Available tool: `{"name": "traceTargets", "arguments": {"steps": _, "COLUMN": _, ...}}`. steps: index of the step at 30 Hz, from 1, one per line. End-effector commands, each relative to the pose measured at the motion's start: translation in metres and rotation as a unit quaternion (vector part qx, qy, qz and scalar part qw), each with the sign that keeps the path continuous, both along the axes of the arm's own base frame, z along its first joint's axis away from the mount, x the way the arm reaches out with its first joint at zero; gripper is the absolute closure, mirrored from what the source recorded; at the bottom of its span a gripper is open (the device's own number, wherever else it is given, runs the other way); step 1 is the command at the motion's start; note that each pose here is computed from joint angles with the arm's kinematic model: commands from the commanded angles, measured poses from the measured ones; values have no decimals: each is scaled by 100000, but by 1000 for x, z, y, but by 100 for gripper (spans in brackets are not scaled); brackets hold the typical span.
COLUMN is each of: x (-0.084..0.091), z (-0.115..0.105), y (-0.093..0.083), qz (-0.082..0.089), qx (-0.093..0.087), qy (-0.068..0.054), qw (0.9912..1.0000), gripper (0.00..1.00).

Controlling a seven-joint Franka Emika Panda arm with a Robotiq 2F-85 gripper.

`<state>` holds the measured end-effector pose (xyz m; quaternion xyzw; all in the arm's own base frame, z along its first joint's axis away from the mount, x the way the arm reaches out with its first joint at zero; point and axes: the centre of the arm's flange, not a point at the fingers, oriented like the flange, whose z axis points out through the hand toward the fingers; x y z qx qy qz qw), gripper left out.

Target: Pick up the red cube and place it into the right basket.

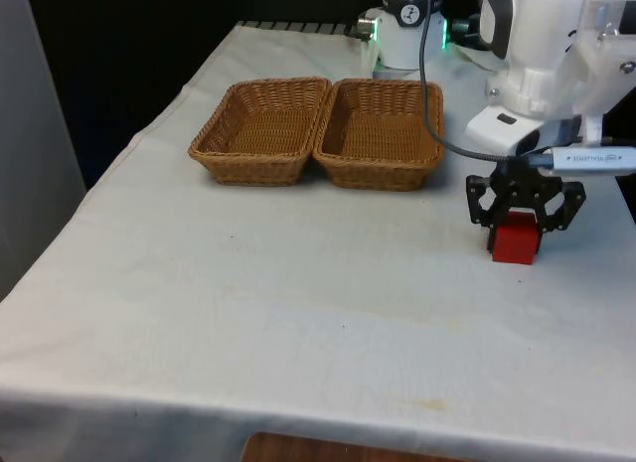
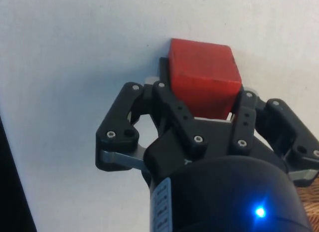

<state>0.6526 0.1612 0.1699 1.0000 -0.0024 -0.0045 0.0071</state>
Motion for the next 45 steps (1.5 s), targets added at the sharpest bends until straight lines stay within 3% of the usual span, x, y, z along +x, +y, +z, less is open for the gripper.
{"name": "traceTargets", "arguments": {"steps": 1, "x": 1, "z": -1, "y": 1, "qz": -114, "qx": 431, "qy": -200, "qw": 99999, "gripper": 100}}
{"name": "traceTargets", "arguments": {"steps": 9, "x": 1, "z": -1, "y": 1, "qz": -164, "qx": 414, "qy": -153, "qw": 99999, "gripper": 98}}
{"name": "traceTargets", "arguments": {"steps": 15, "x": -3, "z": 23, "y": 12, "qz": 20, "qx": 384, "qy": -196, "qw": 99999, "gripper": 98}}
{"name": "traceTargets", "arguments": {"steps": 17, "x": -1, "z": 20, "y": 11, "qz": 95, "qx": 422, "qy": -236, "qw": 99999, "gripper": 98}}
{"name": "traceTargets", "arguments": {"steps": 19, "x": -6, "z": 37, "y": 17, "qz": 65, "qx": 453, "qy": -121, "qw": 99999, "gripper": 98}}
{"name": "traceTargets", "arguments": {"steps": 25, "x": -13, "z": 62, "y": 22, "qz": 209, "qx": 572, "qy": 25, "qw": 99998, "gripper": 98}}
{"name": "traceTargets", "arguments": {"steps": 26, "x": -10, "z": 57, "y": 22, "qz": 357, "qx": 672, "qy": 158, "qw": 99997, "gripper": 98}}
{"name": "traceTargets", "arguments": {"steps": 32, "x": -26, "z": 86, "y": 21, "qz": 397, "qx": 790, "qy": 204, "qw": 99996, "gripper": 98}}
{"name": "traceTargets", "arguments": {"steps": 36, "x": -31, "z": 92, "y": 19, "qz": 482, "qx": 994, "qy": 577, "qw": 99992, "gripper": 98}}
{"name": "traceTargets", "arguments": {"steps": 45, "x": -58, "z": 122, "y": 3, "qz": 566, "qx": 539, "qy": 119, "qw": 99997, "gripper": 98}}
